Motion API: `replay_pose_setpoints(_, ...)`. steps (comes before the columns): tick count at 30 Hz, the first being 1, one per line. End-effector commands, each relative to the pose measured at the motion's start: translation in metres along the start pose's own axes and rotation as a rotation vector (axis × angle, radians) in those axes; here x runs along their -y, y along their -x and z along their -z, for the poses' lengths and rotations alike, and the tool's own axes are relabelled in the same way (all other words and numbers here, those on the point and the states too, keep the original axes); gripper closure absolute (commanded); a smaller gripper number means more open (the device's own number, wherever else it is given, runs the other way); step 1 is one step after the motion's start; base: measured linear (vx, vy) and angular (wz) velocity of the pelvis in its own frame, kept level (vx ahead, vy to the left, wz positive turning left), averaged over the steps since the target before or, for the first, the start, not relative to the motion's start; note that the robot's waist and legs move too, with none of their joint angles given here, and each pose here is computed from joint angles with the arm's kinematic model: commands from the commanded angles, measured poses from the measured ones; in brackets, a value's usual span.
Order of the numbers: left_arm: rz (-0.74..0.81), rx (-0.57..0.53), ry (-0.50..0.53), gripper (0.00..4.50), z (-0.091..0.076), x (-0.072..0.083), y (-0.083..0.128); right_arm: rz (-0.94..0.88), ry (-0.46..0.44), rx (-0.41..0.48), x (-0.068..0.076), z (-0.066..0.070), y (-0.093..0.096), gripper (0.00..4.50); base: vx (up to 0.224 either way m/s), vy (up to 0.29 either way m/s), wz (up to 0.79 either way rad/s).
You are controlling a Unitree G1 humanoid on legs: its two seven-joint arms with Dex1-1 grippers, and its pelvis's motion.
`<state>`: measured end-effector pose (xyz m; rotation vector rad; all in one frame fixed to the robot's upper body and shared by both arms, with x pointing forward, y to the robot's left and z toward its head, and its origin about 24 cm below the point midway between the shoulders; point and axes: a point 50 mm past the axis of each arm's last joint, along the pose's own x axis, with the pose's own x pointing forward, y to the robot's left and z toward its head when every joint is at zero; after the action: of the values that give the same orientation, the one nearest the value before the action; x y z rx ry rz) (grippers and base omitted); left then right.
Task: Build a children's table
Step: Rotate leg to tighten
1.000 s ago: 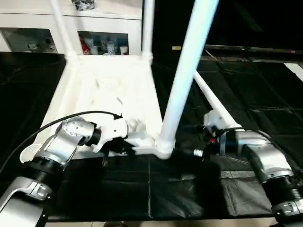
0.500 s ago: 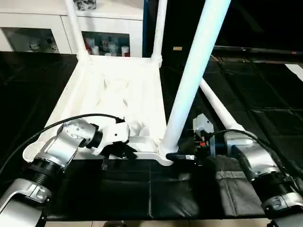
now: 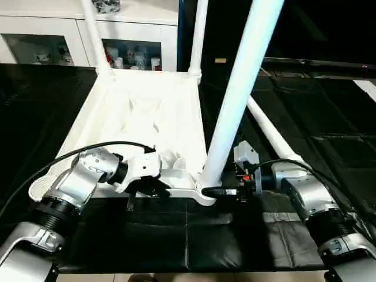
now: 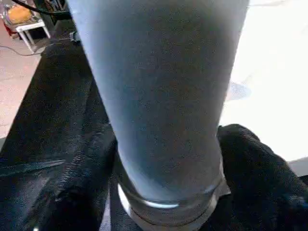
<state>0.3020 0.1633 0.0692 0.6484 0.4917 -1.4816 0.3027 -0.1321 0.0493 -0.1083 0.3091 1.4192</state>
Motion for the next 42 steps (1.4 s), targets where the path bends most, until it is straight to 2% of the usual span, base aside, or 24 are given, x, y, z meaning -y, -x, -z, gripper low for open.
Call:
replay_pose_setpoints(1, 0.045, -0.014, -0.063, 4.5, -0.008, 0.001, -0.007, 0.001, 0.016, -0.018, 0.003, -0.003, 0.001, 1.54, 0.0, 0.0, 0.0)
replay_pose_setpoints(5, 0.041, -0.014, -0.061, 4.5, -0.008, 0.001, -0.007, -0.006, 0.012, -0.018, 0.002, -0.002, -0.001, 1.73, 0.0, 0.0, 0.0)
replay_pose_setpoints(10, 0.023, -0.011, -0.05, 4.5, -0.007, -0.001, -0.007, -0.016, 0.003, -0.015, 0.0, 0.0, -0.003, 1.76, 0.0, 0.0, 0.0)
replay_pose_setpoints(12, -0.056, 0.017, 0.009, 4.5, -0.009, -0.007, -0.011, 0.05, -0.07, 0.038, -0.005, 0.008, -0.009, 1.76, 0.0, 0.0, 0.0)
replay_pose_setpoints(14, -0.081, 0.025, 0.027, 4.5, -0.01, -0.009, -0.012, 0.079, -0.089, 0.052, -0.005, 0.009, -0.011, 1.77, 0.0, 0.0, 0.0)
replay_pose_setpoints(15, -0.137, 0.068, 0.086, 4.5, -0.015, -0.014, -0.016, 0.152, -0.137, 0.067, -0.005, 0.014, -0.016, 1.77, 0.0, 0.0, 0.0)
replay_pose_setpoints(17, -0.151, 0.078, 0.096, 4.5, -0.017, -0.015, -0.018, 0.173, -0.145, 0.067, -0.005, 0.015, -0.018, 1.77, 0.0, 0.0, 0.0)
replay_pose_setpoints(21, -0.279, 0.158, 0.18, 4.5, -0.038, -0.024, -0.036, 0.38, -0.268, 0.057, 0.0, 0.023, -0.041, 1.78, 0.0, 0.0, 0.0)
replay_pose_setpoints(25, -0.352, 0.214, 0.253, 4.5, -0.059, -0.024, -0.052, 0.526, -0.397, 0.141, 0.008, 0.013, -0.067, 1.78, 0.0, 0.0, 0.0)
replay_pose_setpoints(27, -0.399, 0.232, 0.28, 4.5, -0.07, -0.024, -0.059, 0.602, -0.426, 0.141, 0.014, 0.006, -0.078, 1.78, 0.0, 0.0, 0.0)
replay_pose_setpoints(31, -0.445, 0.249, 0.29, 4.5, -0.085, -0.02, -0.063, 0.656, -0.45, 0.131, 0.02, 0.001, -0.086, 1.78, 0.0, 0.0, 0.0)
replay_pose_setpoints(34, -0.46, 0.23, 0.287, 4.5, -0.083, -0.02, -0.062, 0.664, -0.459, 0.134, 0.02, 0.002, -0.085, 1.78, 0.0, 0.0, 0.0)
replay_pose_setpoints(35, -0.473, 0.212, 0.287, 4.5, -0.079, -0.02, -0.06, 0.672, -0.457, 0.127, 0.021, 0.004, -0.083, 1.22, 0.0, 0.0, 0.0)
replay_pose_setpoints(39, -0.487, 0.173, 0.283, 4.5, -0.071, -0.021, -0.055, 0.677, -0.442, 0.123, 0.022, 0.007, -0.079, 0.91, 0.0, 0.0, 0.0)
replay_pose_setpoints(41, -0.492, 0.154, 0.28, 4.5, -0.065, -0.021, -0.051, 0.682, -0.421, 0.128, 0.024, 0.008, -0.072, 0.7, 0.0, 0.0, 0.0)
replay_pose_setpoints(42, -0.488, 0.143, 0.275, 4.5, -0.06, -0.023, -0.048, 0.674, -0.392, 0.131, 0.024, 0.01, -0.063, 0.59, 0.0, 0.0, 0.0)
